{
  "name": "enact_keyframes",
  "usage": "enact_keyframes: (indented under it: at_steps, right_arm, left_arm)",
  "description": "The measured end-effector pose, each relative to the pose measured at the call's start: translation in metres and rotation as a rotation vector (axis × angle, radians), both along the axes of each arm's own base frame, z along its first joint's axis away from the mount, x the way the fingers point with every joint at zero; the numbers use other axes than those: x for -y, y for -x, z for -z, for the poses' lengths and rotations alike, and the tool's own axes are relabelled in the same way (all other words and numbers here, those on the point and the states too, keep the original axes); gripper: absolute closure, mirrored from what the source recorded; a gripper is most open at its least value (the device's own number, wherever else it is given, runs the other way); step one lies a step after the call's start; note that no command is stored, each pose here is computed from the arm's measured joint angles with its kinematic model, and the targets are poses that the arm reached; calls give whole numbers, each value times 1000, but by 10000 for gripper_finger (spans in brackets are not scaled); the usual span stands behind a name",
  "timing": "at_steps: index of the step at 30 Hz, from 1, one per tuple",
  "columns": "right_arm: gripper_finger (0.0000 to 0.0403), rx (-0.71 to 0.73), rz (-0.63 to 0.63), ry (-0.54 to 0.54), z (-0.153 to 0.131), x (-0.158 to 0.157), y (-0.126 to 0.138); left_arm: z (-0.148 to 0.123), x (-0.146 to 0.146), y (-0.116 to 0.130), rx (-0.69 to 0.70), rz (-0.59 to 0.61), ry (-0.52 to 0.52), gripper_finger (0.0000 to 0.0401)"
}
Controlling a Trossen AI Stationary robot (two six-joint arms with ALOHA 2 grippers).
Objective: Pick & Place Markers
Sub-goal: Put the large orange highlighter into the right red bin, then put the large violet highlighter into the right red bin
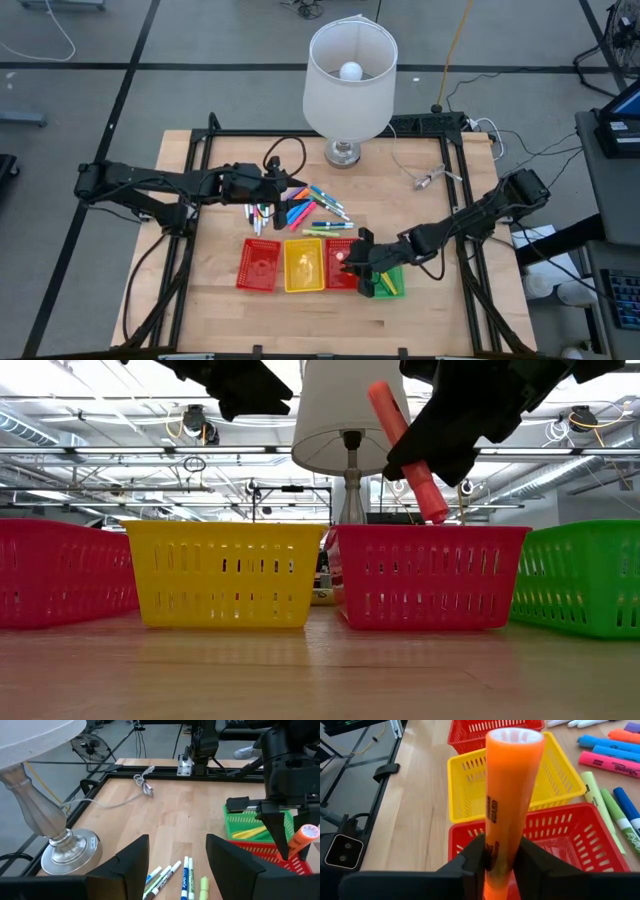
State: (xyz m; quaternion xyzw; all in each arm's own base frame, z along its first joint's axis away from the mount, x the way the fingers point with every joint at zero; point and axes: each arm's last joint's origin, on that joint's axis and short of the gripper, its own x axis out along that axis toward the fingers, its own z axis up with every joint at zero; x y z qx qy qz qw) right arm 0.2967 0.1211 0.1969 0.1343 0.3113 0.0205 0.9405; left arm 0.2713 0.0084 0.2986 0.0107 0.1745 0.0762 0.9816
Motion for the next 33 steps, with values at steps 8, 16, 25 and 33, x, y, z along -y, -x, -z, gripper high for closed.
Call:
enact_keyframes:
  at_steps: [8, 16, 25, 33]
  right_arm:
    - [264, 0, -2, 4, 0, 0, 0]
    - [227, 14, -21, 27, -1, 0, -1]
    - [231, 53, -52, 60, -3, -1, -2]
    - [231, 82, -86, 104, -5, -1, -3]
  left_arm:
    - [0, 0, 0, 0, -1, 3, 201]
    - [0, 0, 0, -1, -2, 5, 201]
    - [3, 0, 1, -29, -3, 5, 201]
    - [7, 0, 3, -74, -6, 13, 201]
